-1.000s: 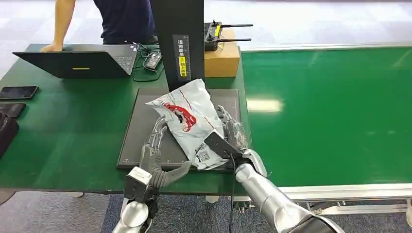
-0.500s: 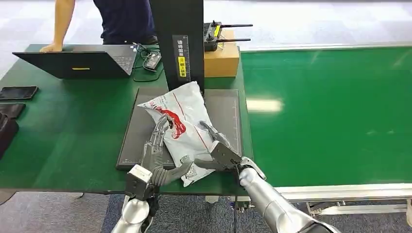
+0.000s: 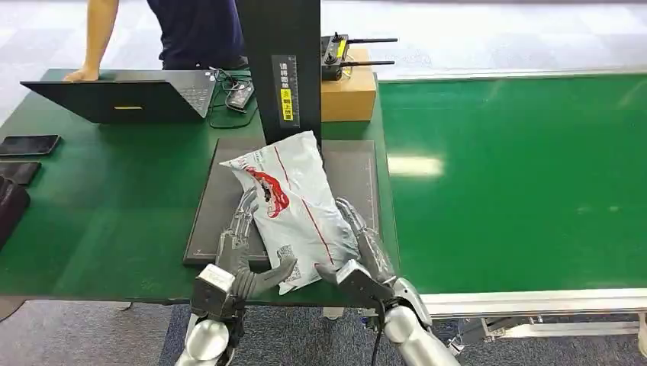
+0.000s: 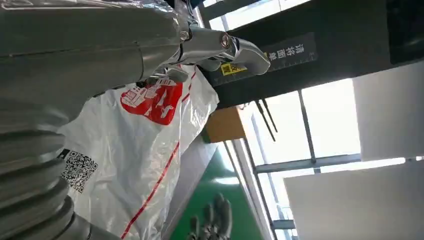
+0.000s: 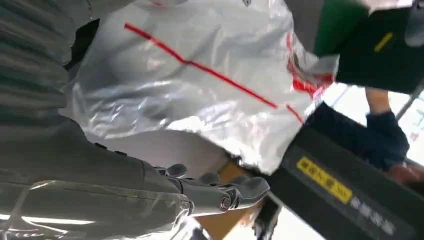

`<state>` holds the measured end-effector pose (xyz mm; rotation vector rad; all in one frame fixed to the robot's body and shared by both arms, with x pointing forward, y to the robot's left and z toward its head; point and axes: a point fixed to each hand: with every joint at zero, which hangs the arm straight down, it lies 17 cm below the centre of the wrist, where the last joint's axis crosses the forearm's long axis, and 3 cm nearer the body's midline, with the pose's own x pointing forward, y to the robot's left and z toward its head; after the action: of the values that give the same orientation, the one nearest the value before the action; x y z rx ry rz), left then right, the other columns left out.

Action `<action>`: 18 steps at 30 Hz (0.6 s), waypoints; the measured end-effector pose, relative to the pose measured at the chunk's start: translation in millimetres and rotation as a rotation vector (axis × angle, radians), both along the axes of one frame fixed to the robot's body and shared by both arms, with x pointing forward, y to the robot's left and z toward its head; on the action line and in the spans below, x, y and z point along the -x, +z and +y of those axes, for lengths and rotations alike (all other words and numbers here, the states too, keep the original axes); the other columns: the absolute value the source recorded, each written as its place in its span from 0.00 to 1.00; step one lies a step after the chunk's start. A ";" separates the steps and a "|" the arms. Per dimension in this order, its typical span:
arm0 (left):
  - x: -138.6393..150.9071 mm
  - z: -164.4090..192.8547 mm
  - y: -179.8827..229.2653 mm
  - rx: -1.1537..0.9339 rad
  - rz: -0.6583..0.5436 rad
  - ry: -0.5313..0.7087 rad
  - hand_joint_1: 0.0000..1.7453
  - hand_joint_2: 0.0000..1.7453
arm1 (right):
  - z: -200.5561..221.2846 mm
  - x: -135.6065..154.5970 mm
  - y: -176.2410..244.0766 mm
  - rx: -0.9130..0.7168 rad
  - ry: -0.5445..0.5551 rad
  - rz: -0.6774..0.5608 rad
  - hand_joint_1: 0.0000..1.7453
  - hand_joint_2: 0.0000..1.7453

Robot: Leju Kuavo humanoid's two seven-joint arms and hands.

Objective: Moved the parcel from conveyor to table for the left to box.

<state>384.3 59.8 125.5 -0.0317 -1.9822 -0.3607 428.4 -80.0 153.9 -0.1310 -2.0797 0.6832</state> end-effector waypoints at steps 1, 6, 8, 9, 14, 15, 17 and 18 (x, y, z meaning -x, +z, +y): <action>0.5 -0.2 -0.4 -0.004 0.000 -0.001 0.00 1.00 | -6.4 2.6 5.5 -0.001 -0.031 -0.026 0.00 1.00; 1.0 2.7 0.3 -0.010 0.001 0.008 0.00 1.00 | -34.3 10.6 35.3 -0.059 -0.135 -0.116 0.00 1.00; 0.3 4.1 1.3 -0.012 0.001 0.013 0.00 1.00 | -46.1 13.8 49.9 -0.115 -0.168 -0.147 0.00 1.00; 0.1 4.6 2.1 -0.014 -0.001 0.015 0.00 1.00 | -52.3 14.9 56.7 -0.140 -0.186 -0.162 0.00 1.00; -2.1 7.6 5.9 -0.030 -0.011 0.030 0.00 1.00 | -73.9 23.1 78.5 -0.246 -0.217 -0.191 0.00 1.00; -2.5 8.2 6.6 -0.038 -0.016 0.034 0.00 1.00 | -75.3 25.4 79.8 -0.261 -0.208 -0.186 0.00 1.00; -3.0 9.0 7.2 -0.053 -0.023 0.039 0.00 1.00 | -75.9 30.7 80.7 -0.293 -0.178 -0.173 0.00 1.00; -3.2 9.2 7.0 -0.059 -0.025 0.041 0.00 1.00 | -75.3 33.6 80.8 -0.306 -0.161 -0.166 0.00 1.00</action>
<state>387.5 69.0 132.4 0.0509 -1.9931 -0.3949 394.8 -155.3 234.7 -0.1840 -2.2768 0.2585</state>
